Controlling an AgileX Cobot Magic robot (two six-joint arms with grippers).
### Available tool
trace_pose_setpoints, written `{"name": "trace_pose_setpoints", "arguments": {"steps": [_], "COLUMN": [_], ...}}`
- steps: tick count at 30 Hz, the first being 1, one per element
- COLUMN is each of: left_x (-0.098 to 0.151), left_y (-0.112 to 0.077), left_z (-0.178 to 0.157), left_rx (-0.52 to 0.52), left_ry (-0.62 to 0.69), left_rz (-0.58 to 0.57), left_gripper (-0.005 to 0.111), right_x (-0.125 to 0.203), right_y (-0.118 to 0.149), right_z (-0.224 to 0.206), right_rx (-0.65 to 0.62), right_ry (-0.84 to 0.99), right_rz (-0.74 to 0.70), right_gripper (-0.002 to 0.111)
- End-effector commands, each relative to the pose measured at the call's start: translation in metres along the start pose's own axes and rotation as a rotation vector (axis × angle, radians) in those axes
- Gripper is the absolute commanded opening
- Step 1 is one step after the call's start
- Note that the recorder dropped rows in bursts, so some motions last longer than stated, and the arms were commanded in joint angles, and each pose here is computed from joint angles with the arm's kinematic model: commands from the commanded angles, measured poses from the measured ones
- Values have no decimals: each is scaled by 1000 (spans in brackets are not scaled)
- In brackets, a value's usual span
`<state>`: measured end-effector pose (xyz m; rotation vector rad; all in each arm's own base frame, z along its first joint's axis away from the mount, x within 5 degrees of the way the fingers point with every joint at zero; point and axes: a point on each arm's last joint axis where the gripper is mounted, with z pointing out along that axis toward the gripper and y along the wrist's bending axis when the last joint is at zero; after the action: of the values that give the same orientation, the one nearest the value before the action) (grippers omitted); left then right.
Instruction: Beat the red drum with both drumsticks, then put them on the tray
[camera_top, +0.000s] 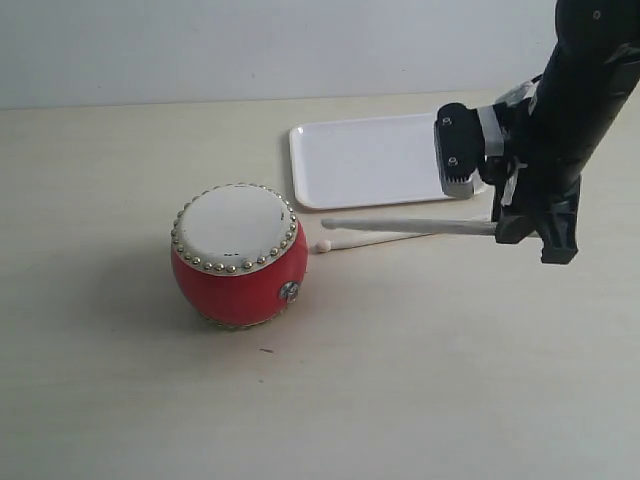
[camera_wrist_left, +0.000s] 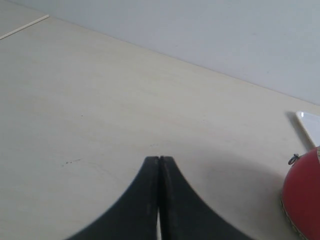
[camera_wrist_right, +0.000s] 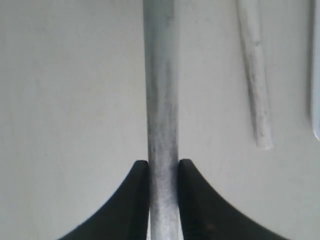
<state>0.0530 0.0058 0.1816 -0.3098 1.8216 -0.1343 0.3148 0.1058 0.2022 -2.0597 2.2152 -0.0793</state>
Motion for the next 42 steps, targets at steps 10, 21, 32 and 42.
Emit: {"name": "trace_pose_setpoints", "arguments": {"steps": [10,21,32,42], "left_x": [0,-15,-51,-73], "left_y": [1,-6,-24,-39], "left_z": [0,-2,-20,-23], "left_rx": [-3,70,331,324], "left_ry": [-14,-181,-592,-572], "left_rz": [16,30,-149,182], "left_gripper": [0,0,0,0], "right_x": [-2,-26,-31,-52], "right_y": [23,32,32,31], "right_z": [-43,-54,-56,-70], "right_rx": [-95,-277,-300,-389], "right_ry": [-73,-302,-366,-632], "right_rz": [572,696,717,660], "right_gripper": [0,0,0,0]}}
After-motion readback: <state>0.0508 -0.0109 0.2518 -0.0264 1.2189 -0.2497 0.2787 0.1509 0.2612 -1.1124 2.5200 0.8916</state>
